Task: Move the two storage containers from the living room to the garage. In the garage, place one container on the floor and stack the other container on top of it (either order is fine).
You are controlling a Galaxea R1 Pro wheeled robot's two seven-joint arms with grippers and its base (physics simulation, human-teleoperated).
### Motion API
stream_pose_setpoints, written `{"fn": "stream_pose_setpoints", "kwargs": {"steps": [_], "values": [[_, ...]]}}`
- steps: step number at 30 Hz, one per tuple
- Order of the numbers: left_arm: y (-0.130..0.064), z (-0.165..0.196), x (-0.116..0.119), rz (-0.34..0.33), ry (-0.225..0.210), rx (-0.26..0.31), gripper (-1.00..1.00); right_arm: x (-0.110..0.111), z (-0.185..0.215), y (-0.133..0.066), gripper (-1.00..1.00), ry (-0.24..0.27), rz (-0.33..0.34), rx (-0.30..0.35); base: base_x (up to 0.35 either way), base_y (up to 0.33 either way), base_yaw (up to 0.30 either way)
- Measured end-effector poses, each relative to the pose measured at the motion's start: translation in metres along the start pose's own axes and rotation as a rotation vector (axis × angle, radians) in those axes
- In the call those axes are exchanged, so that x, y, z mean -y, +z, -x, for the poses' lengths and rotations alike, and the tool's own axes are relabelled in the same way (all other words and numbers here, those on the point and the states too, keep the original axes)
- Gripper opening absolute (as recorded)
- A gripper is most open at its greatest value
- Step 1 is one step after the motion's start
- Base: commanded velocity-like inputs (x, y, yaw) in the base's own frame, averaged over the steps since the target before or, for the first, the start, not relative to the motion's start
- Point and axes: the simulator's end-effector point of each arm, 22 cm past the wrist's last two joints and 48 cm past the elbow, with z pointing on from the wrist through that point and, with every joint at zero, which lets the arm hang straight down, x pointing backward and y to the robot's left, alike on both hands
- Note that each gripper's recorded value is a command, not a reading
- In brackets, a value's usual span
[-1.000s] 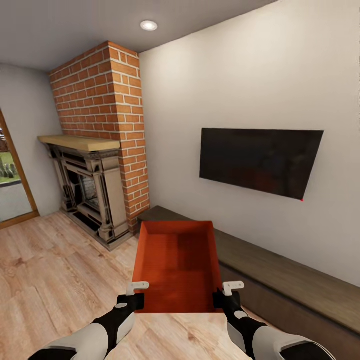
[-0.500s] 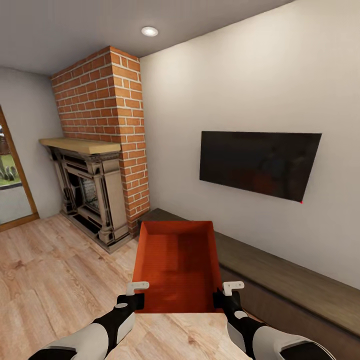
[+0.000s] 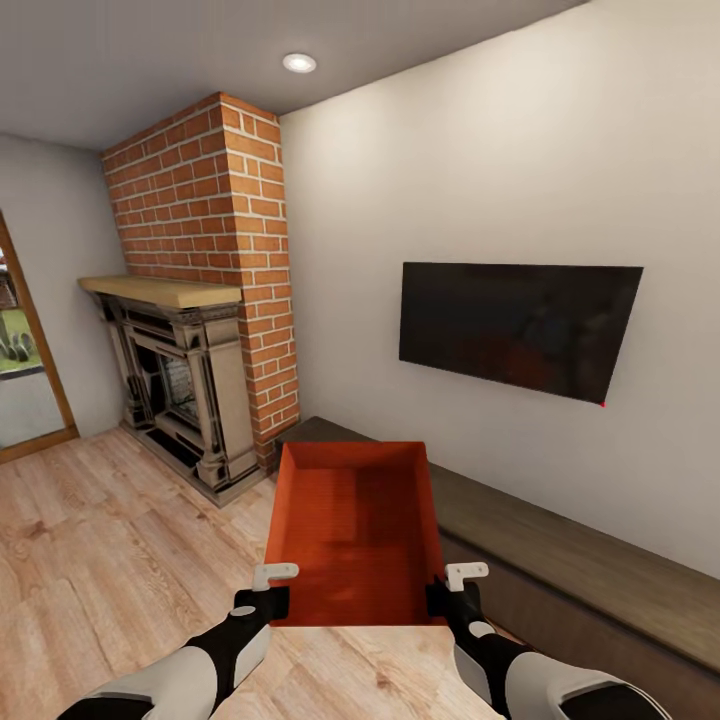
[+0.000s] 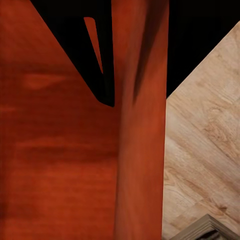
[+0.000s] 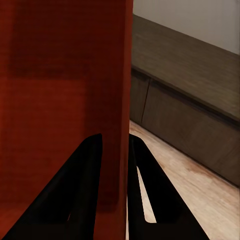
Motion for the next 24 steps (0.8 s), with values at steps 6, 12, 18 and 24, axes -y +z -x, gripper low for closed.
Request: {"fn": "stream_pose_setpoints", "kwargs": {"steps": [6, 12, 18, 24], "values": [[0.0001, -0.0004, -0.0009, 0.001, 0.0, -0.001, -1.0, -0.0009, -0.0002, -0.0001, -1.0, -0.001, -0.001, -0.001, 0.0, 0.0, 0.0], [0.0001, -0.0005, -0.0012, 0.0, 0.0, -0.001, -1.0, -0.0013, -0.0004, -0.0002, -1.0, 0.0, -0.001, -0.001, 0.0, 0.0, 0.0], [0.0002, -0.0002, -0.0015, 0.0, 0.0, 0.0, -1.0, -0.0017, -0.0001, -0.0003, -1.0, 0.001, -0.002, 0.0, 0.0, 0.0, 0.048], [0.0003, 0.0, -0.0018, -0.001, -0.001, 0.0, -1.0, -0.002, 0.0001, -0.0002, -1.0, 0.001, -0.002, 0.0, 0.0, 0.0, 0.254]]}}
